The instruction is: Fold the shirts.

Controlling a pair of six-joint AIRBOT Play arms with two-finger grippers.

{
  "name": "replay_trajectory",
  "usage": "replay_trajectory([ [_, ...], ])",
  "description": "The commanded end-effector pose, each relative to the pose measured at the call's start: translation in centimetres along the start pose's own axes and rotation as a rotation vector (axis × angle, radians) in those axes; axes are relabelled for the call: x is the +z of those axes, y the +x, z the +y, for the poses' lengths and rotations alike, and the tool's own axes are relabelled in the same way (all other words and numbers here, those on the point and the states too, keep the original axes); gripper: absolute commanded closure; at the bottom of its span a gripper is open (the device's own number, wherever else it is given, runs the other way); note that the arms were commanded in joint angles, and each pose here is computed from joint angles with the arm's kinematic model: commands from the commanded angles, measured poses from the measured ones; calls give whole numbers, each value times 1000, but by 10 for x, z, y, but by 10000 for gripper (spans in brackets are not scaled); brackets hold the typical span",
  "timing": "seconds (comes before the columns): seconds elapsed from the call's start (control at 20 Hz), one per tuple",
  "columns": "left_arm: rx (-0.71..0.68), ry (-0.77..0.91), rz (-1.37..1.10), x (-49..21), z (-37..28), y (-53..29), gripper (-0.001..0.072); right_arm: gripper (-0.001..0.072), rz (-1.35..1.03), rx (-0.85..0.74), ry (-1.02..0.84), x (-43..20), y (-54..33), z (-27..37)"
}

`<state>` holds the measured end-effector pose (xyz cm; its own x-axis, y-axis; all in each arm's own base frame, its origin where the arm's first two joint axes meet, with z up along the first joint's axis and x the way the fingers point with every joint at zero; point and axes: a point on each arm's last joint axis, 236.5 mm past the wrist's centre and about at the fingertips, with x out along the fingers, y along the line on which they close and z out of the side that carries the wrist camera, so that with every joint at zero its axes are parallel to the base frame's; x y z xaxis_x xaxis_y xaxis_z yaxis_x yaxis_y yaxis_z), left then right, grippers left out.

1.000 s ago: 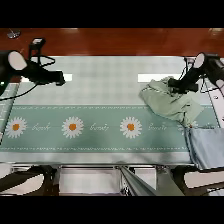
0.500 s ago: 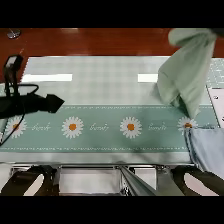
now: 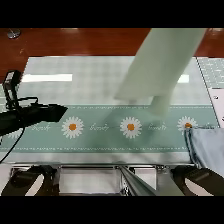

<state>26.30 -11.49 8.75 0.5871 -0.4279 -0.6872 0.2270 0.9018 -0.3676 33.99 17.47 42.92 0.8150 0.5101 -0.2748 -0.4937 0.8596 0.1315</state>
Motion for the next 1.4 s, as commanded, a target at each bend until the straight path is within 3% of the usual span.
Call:
replay_trajectory([
  [0.0, 0, 17, -70, 15, 0, 0, 7, 679, 308, 90, 7, -90, 46, 36],
  [0.3, 2, 17, -86, 19, 1, -1, 7, 678, 764, 184, 145, -307, 144, 92],
  [0.5, 2, 16, -86, 19, 1, -1, 7, 678, 1062, 152, 163, -418, 135, 99],
  [0.65, -24, -13, -69, 16, -3, 5, 7, 678, 1212, 227, 212, -466, 110, 126],
  [0.7, -46, -42, -50, 13, -7, 11, 7, 619, 1230, 233, 218, -473, 108, 130],
  [0.75, -69, -70, -25, 9, -10, 18, 7, 310, 1234, 228, 216, -475, 109, 130],
  [0.8, -91, -90, 14, 3, -14, 25, 7, 77, 1219, 221, 227, -471, 112, 124],
  [0.95, -137, -108, 139, -21, -27, 44, 7, 95, 1088, 147, 286, -424, 122, 72],
  [1.15, -289, -124, 240, -39, -69, 60, 7, 96, 878, -169, 366, -353, 90, -67],
  [1.35, -420, -69, 360, -54, -115, 85, 7, 96, 826, -334, 482, -355, 38, -133],
])
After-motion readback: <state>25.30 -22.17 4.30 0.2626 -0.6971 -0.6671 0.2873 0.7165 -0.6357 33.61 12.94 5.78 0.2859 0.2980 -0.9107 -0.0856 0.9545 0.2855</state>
